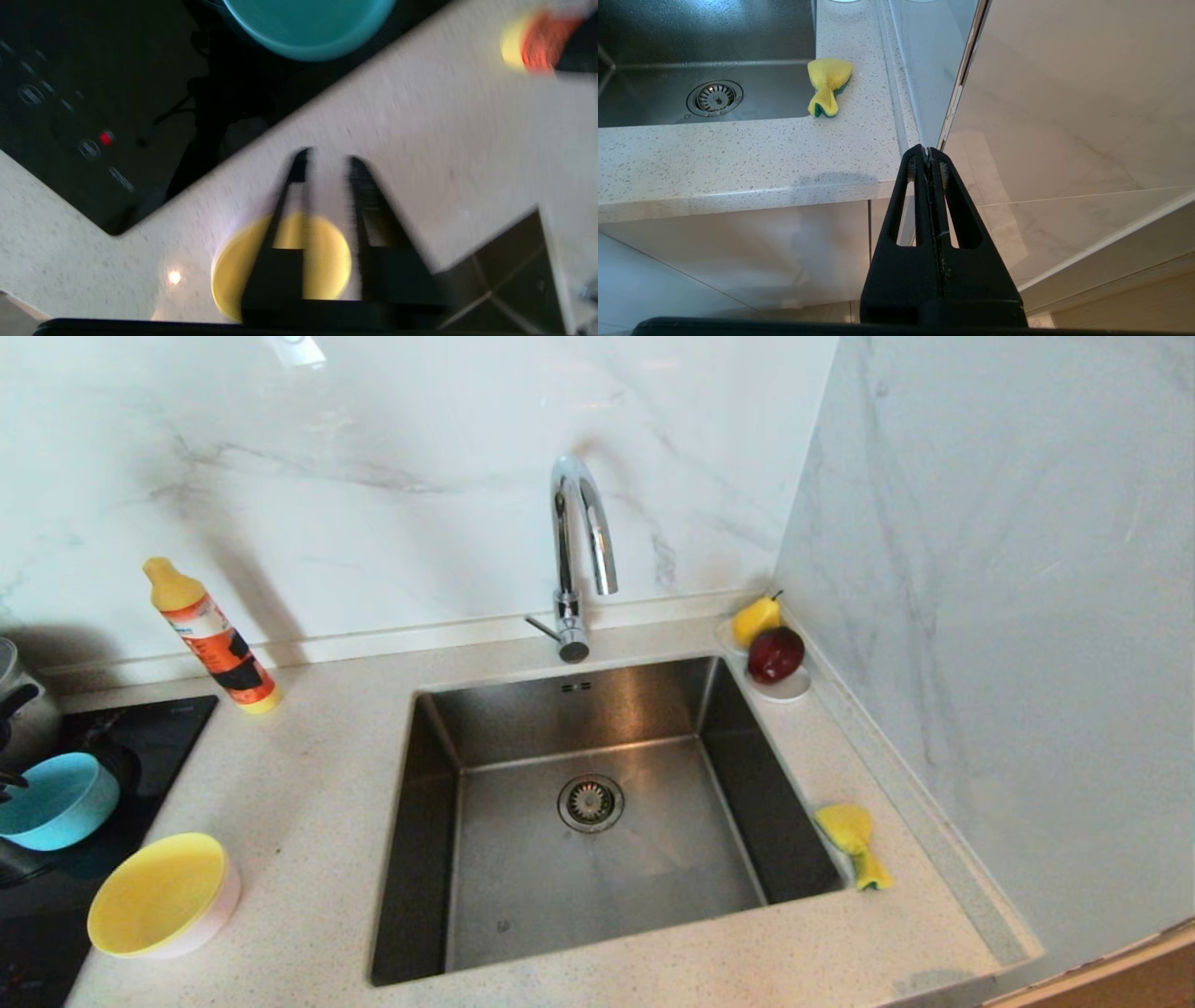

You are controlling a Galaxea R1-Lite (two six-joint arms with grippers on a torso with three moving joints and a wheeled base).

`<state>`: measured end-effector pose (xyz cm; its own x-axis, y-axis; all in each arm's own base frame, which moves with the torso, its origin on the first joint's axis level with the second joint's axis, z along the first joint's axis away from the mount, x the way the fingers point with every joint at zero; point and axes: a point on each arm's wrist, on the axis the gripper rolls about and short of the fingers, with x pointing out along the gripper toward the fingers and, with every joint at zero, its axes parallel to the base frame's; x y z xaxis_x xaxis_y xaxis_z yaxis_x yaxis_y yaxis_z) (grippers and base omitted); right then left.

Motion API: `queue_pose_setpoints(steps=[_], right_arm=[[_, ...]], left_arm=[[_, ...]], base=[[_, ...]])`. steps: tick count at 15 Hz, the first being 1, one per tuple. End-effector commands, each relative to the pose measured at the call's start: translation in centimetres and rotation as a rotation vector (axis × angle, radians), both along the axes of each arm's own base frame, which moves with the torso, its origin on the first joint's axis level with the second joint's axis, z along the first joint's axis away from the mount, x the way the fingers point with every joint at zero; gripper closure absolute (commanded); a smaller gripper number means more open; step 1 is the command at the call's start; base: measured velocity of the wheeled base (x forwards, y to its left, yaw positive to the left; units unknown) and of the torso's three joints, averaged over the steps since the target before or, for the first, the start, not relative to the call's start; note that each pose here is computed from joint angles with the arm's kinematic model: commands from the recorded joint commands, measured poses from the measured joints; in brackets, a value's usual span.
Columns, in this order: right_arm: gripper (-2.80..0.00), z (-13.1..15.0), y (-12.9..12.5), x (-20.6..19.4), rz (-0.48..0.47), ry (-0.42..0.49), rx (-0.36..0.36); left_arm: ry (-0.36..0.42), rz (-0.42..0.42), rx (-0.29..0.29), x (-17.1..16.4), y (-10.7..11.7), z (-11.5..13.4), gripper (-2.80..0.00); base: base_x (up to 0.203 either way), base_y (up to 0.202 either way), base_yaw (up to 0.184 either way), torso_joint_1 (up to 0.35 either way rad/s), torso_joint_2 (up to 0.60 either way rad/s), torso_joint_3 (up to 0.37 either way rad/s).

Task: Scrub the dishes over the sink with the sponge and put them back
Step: Place the bowl on the bowl

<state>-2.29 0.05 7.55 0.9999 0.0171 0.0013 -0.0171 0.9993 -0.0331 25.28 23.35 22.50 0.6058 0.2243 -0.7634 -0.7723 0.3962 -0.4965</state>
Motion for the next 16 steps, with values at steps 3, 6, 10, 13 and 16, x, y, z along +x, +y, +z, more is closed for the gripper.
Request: queue_pose_setpoints(steps=[3,6,10,13,16], right_arm=[[0.00,0.0,0.0,0.0,0.001,0.001,-0.001],[0.00,0.0,0.0,0.0,0.001,0.001,-0.001],[0.00,0.0,0.0,0.0,0.001,0.001,-0.001],[0.00,0.0,0.0,0.0,0.001,0.001,-0.001],[0.00,0.0,0.0,0.0,0.001,0.001,-0.001]], left_arm=[[0.017,0.096,-0.070,1.4,4.0,-2.5,-2.80],[0.034,0.126,-0.100,1.7,5.2,-4.0,-2.80],[0.060,0.173,-0.141,1.7,7.2,-6.2,-2.80],[0.056,0.186,-0.142,1.7,7.7,-6.2,-2.80],[0.064,0.194,-0.149,1.6,8.1,-6.8,-2.80]], base=[[0.000,0.000,0.000,0.000,0.00,0.000],[0.000,0.000,0.000,0.000,0.00,0.000],[0.000,0.000,0.000,0.000,0.00,0.000],[0.000,0.000,0.000,0.000,0.00,0.000],[0.000,0.000,0.000,0.000,0.00,0.000]])
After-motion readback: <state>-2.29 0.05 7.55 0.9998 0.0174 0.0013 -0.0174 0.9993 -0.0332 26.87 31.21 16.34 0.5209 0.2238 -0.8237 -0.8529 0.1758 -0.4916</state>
